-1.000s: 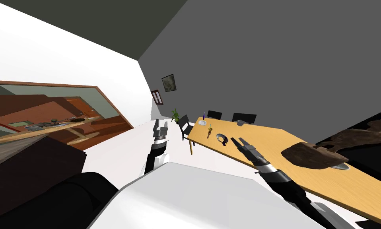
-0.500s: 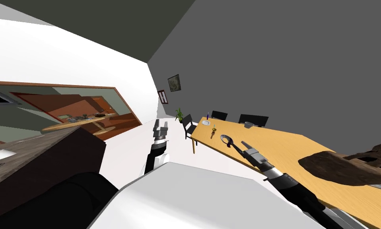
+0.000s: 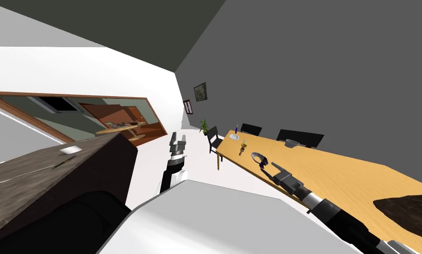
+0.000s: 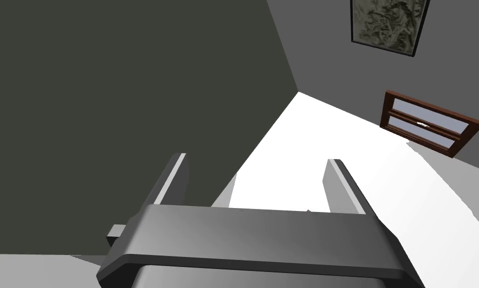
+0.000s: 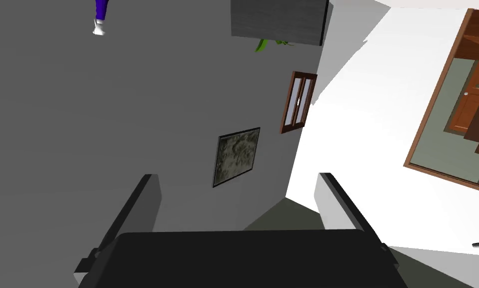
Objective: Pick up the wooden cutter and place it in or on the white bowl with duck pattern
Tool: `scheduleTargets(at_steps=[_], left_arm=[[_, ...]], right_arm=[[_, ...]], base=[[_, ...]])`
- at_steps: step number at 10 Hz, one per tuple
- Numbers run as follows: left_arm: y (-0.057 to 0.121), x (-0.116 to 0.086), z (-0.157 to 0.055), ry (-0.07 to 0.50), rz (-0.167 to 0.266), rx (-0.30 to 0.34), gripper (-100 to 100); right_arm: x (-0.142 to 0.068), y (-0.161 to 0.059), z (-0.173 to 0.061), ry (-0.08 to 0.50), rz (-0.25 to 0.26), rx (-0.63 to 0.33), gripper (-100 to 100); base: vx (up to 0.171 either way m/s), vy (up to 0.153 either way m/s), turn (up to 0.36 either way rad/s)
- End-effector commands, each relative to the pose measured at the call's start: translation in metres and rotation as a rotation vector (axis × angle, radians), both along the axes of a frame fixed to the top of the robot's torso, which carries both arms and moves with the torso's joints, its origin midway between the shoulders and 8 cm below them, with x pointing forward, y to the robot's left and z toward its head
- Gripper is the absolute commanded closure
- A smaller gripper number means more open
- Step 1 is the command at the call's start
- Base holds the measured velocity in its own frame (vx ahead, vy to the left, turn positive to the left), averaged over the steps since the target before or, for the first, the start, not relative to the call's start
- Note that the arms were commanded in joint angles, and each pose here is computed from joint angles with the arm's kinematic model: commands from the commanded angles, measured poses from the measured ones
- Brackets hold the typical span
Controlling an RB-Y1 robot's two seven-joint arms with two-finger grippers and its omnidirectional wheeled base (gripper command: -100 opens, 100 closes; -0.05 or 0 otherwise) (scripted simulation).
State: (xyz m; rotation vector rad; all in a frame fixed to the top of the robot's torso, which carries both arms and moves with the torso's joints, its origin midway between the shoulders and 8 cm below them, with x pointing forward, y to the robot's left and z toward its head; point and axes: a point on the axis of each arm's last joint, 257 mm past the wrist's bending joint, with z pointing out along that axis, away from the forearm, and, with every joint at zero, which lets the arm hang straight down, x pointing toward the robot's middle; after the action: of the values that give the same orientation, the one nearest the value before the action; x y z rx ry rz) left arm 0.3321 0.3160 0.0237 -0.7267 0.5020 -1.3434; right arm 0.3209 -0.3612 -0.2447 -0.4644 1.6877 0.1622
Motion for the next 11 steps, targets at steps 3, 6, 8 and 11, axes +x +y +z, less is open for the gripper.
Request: scheduleTargets(at_steps=[3,6,8,11], left_arm=[[0.000,0.000,0.000,0.000,0.000,0.000,0],[0.000,0.000,0.000,0.000,0.000,0.000,0],[0.000,0.000,0.000,0.000,0.000,0.000,0],[0.000,0.000,0.000,0.000,0.000,0.000,0]], right_arm=[[-0.016,-0.023,-0.029,0.059,0.048,-0.191,-100],[-0.038,-0.056,-0.064,0.137,0.113,-0.404,-100],[-0.051,-0.074,-0.081,0.176,0.149,-0.510,-100],[-0.067,-0.099,-0.100,0.226,0.178,-0.618,-100]], base=[[-0.006,0.020,0.179],[0.006,0.021,0.255],[0.019,0.015,0.251],[0.030,0.006,0.197]])
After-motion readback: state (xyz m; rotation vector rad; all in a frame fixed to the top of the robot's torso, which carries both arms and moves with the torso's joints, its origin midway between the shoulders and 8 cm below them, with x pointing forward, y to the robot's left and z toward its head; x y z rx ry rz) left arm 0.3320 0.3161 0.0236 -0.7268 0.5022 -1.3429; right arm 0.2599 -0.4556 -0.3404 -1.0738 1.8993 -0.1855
